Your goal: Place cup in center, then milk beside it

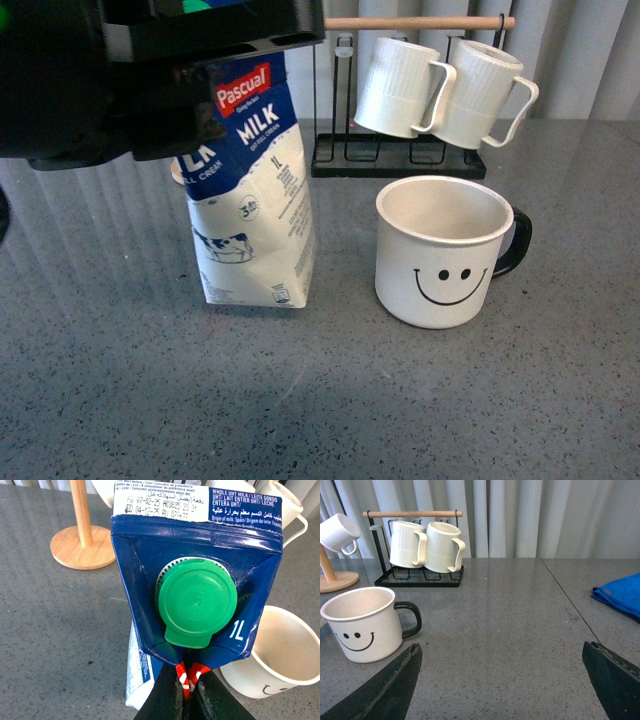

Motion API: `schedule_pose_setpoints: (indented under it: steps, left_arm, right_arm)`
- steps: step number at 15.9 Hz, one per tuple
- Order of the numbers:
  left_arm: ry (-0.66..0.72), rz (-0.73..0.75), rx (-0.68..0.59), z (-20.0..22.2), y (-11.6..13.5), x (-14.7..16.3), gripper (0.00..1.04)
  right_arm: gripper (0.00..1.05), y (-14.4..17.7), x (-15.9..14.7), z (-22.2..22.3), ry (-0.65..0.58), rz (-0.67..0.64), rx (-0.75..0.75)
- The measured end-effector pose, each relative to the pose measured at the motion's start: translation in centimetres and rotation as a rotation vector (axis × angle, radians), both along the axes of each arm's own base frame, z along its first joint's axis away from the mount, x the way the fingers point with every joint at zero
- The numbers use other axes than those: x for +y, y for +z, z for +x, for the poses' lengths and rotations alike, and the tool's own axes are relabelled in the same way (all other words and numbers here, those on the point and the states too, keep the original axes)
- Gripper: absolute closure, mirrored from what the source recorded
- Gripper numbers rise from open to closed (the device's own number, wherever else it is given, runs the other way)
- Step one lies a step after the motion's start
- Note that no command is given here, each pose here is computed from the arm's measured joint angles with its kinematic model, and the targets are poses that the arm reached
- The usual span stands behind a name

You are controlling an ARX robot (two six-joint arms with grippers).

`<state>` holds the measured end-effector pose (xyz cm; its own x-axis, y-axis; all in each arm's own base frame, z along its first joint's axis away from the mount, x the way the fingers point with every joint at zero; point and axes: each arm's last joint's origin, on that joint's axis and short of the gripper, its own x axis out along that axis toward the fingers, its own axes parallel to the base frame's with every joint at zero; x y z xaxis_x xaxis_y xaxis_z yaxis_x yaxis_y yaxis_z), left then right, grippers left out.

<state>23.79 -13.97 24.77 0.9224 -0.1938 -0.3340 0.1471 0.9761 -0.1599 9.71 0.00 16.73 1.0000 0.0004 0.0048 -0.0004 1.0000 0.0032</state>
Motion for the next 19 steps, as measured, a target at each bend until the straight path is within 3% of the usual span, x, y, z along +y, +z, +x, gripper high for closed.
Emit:
schedule_pose_setpoints:
  steps: [6,19]
  left_arm:
    - [0.035,-0.005,0.022,1.1,-1.6,-3.7,1.03]
    - [0.044,-0.044,0.049,1.2,-1.7,-4.6,1.03]
  right_arm:
    - [0.07,0.0,0.0,0.0,0.000,0.000,0.001]
    - [0.07,0.0,0.0,0.0,0.000,0.000,0.001]
